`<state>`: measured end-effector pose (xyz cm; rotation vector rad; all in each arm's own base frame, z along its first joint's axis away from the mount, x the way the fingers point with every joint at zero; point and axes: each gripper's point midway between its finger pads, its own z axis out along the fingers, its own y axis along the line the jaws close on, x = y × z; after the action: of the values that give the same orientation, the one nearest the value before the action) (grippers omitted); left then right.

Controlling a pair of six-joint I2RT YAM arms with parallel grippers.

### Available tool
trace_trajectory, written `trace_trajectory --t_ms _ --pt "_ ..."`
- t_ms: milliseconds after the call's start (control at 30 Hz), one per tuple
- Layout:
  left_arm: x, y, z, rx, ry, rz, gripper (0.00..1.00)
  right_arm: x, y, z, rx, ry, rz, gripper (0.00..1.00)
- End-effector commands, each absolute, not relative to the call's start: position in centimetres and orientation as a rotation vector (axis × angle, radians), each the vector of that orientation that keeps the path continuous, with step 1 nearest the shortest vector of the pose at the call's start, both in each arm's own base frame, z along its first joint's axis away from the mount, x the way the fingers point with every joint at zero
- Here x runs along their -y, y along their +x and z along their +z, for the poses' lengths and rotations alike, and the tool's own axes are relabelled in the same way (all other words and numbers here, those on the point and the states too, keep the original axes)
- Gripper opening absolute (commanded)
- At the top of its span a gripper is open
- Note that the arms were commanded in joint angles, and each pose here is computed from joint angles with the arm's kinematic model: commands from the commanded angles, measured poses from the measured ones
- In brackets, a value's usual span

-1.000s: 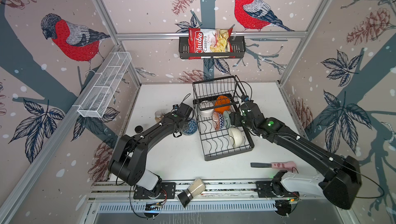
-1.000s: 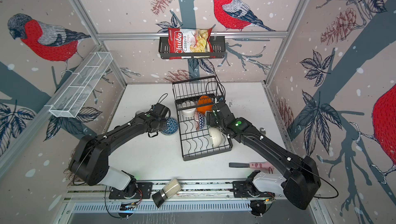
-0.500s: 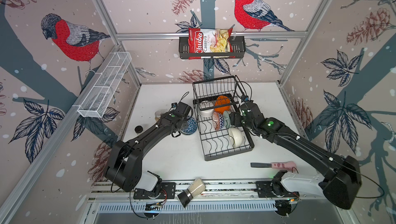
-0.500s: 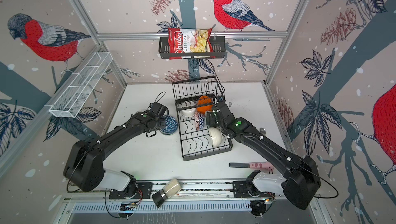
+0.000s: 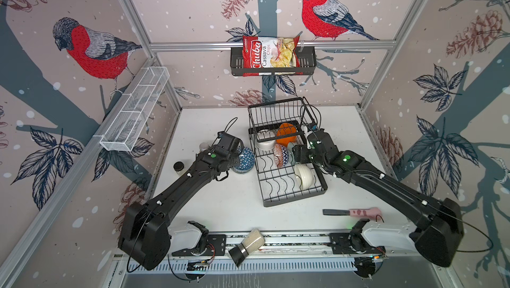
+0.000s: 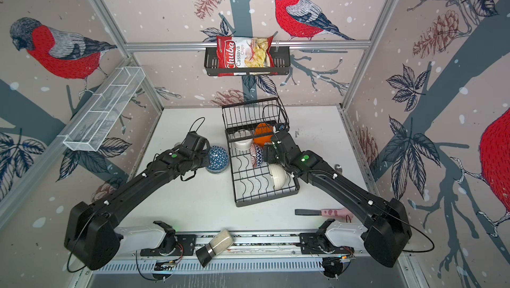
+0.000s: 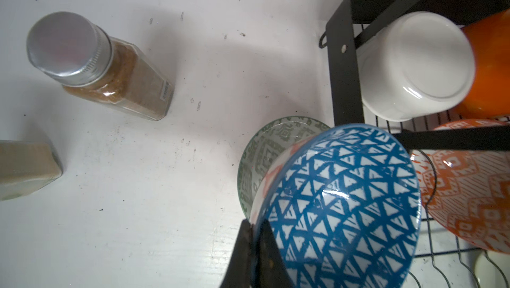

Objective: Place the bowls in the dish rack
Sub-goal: 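Grasp the blue-triangle bowl rim with the left gripper and lift it, then carry the blue-triangle bowl over the rack and grasp its rim with the right gripper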

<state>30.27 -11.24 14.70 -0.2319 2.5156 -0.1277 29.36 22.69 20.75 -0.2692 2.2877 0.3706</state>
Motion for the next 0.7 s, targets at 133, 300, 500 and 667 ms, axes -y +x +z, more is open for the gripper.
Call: trace_trajectory --t_ms 133,300,500,667 --pt "12.1 29.6 17.1 -2.442 -0.144 -0.249 0.0 -24.6 29.2 20.9 -2.287 -0.318 0.446 0.74" --pt "13.5 28.9 18.1 -2.411 -0.065 -0.365 0.0 -25.8 28.8 20.8 -2.294 -0.35 0.46 0.71" --pt "15.2 28.0 17.5 -2.43 0.009 -0.404 0.0 -28.2 27.9 20.9 -2.294 -0.403 0.489 0.7" --pt "17.3 27.3 17.3 -2.432 0.088 -0.425 0.0 -30.3 27.1 20.3 -2.304 -0.435 0.498 0.67"
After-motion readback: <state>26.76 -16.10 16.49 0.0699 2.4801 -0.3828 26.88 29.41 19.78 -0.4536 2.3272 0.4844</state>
